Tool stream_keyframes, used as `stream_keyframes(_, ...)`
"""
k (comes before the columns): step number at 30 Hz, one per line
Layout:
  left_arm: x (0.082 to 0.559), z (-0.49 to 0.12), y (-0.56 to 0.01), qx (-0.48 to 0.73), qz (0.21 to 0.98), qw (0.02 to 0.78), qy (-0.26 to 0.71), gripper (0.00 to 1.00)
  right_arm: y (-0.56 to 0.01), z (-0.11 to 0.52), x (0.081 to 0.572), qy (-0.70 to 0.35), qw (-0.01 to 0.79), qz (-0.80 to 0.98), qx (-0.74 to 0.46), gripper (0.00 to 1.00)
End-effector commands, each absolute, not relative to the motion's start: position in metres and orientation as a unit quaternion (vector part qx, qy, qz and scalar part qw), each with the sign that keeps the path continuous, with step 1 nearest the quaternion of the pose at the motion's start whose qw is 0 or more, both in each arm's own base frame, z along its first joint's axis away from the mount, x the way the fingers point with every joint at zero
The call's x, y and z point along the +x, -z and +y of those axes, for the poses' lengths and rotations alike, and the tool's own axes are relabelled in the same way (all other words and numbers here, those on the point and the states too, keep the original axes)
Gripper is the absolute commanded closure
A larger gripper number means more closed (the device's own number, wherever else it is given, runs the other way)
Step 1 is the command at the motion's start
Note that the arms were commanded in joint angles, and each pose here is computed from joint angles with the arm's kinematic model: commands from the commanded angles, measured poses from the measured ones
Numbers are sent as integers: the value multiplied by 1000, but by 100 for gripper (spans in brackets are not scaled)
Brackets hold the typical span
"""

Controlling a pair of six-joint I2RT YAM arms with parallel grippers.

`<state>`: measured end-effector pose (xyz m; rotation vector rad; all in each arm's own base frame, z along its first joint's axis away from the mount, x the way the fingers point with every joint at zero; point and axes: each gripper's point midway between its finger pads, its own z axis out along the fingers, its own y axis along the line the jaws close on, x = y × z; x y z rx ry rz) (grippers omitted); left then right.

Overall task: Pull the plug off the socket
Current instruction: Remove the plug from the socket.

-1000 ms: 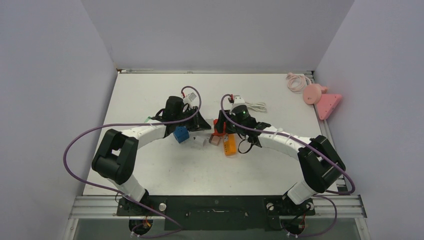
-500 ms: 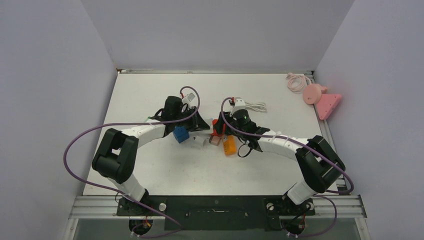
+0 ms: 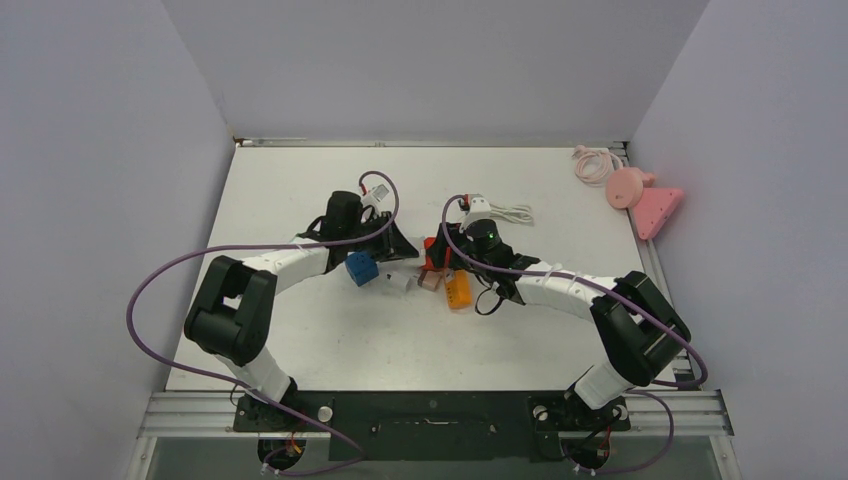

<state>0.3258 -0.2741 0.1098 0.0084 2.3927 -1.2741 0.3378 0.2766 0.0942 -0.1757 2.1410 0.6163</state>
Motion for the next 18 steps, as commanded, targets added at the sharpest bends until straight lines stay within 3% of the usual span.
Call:
stream_keyframes(1, 329, -281, -141, 50, 825, 241, 509, 100, -70, 249, 341, -195, 432, 878, -69, 95)
stream_keyframes(18, 326, -291, -142, 82, 837, 255, 477, 100, -74, 247, 341, -145, 449, 878, -75, 95)
